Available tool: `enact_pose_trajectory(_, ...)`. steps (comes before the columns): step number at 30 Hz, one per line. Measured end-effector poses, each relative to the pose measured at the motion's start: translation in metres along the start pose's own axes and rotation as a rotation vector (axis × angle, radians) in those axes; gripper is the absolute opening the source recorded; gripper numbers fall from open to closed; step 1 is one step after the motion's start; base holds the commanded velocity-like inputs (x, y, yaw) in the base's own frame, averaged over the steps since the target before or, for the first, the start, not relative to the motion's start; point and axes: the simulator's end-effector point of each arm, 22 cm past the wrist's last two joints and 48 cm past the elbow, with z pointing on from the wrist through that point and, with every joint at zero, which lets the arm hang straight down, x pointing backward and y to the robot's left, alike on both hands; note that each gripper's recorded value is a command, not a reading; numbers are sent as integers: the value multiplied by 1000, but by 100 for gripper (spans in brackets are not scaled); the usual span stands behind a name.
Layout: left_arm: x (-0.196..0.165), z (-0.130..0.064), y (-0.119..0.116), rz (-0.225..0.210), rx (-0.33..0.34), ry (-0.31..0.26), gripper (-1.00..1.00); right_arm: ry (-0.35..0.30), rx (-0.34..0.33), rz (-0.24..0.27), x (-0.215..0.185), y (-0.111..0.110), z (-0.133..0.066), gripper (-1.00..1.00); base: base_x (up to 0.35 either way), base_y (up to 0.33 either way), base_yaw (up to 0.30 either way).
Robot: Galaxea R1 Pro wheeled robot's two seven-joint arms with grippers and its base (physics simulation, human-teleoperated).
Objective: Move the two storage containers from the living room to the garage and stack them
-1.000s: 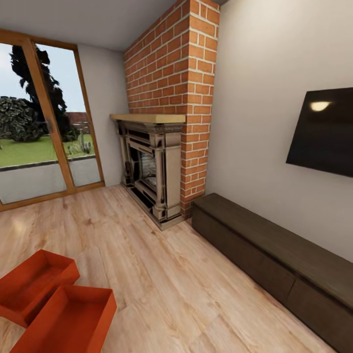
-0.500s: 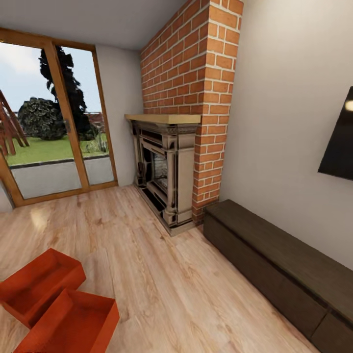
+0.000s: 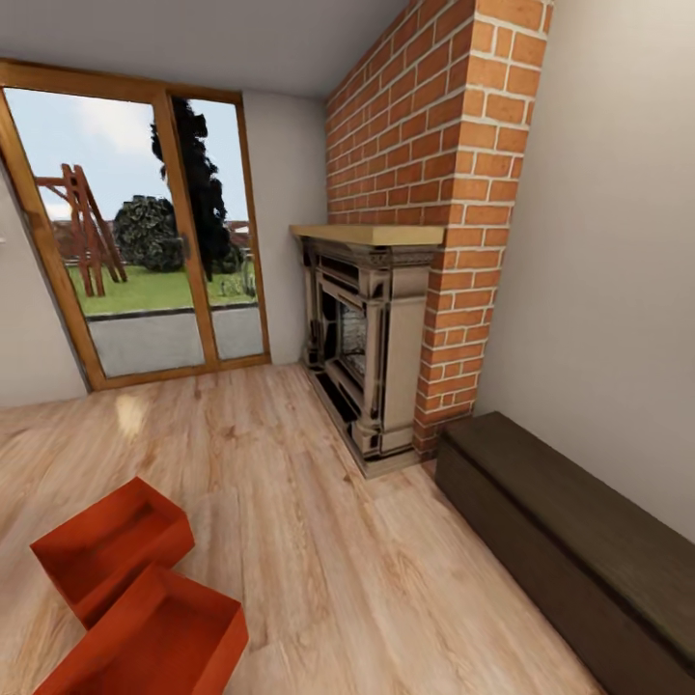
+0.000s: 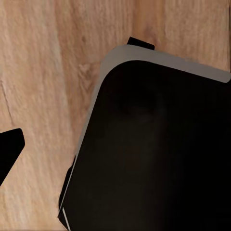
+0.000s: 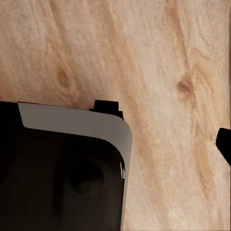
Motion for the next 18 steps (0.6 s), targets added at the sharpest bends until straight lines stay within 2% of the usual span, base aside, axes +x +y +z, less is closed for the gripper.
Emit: enact_pose_trajectory(18, -1, 0, 0, -2, -1, -4, 100, 1, 2, 0, 0, -1, 0, 100, 237, -163, 300)
